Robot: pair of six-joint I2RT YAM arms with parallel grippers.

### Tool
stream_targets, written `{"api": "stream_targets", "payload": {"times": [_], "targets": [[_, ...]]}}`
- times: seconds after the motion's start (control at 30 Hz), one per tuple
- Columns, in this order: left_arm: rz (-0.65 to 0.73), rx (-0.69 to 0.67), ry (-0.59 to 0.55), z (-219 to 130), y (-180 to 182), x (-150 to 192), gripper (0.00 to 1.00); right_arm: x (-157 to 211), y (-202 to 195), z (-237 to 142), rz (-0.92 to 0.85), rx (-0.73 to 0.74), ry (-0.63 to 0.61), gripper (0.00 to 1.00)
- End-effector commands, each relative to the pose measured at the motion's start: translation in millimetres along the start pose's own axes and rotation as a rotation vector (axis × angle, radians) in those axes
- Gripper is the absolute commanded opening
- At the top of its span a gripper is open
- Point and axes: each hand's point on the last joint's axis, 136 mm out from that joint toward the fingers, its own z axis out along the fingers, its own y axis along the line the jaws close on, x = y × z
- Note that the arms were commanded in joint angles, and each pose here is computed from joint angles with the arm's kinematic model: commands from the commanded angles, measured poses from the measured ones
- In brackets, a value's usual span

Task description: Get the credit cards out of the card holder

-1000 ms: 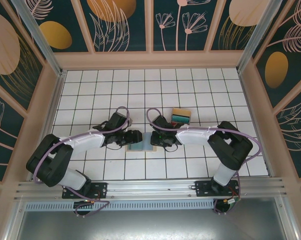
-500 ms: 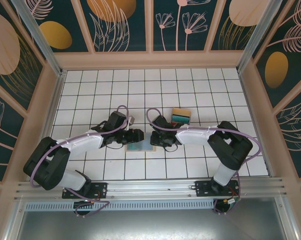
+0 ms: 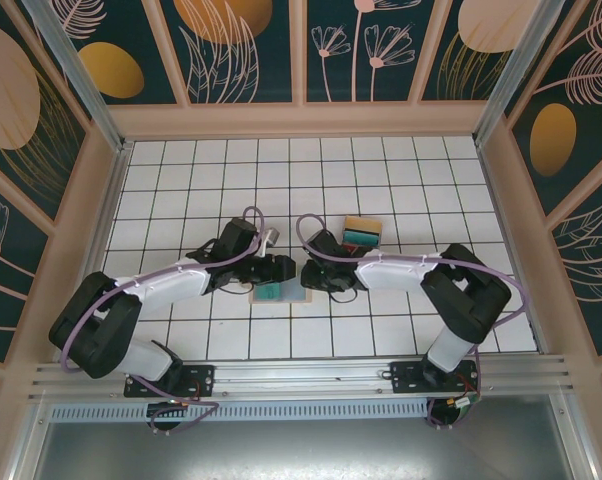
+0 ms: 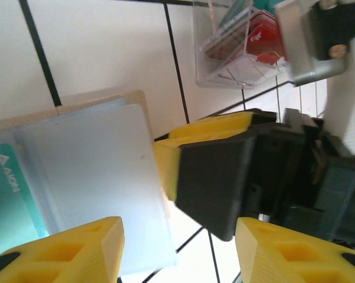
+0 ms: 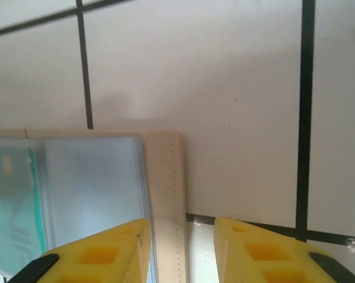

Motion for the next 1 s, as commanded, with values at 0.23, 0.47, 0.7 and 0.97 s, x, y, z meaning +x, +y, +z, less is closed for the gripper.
{"api": "stream_targets", "payload": {"times": [0.23,0.47,0.7,0.97], "targets": [[-0.054,-0.231,-0.159,-35.7,46.1,-24.4,0.50,-17.8,32.4,-13.5,-0.010,-0.128,-0.042,0.33],[-0.139,-0.430,-0.161,-41.5,98.4,-15.2,0.31,-12.0,69.0,-8.6,-0.015,-0.282,0.031,0.27],[-0.161,-0.402,-0.122,-30.9,104.1,-3.2,0.20,0.2,83.5,7.6,-0.017,-0.320,0.110,0.20],[-0.161,-0.346,-0.093,-22.3,99.5,1.4,0.19,11.4,85.2,23.6,-0.013,-0.317,0.171,0.16]]}}
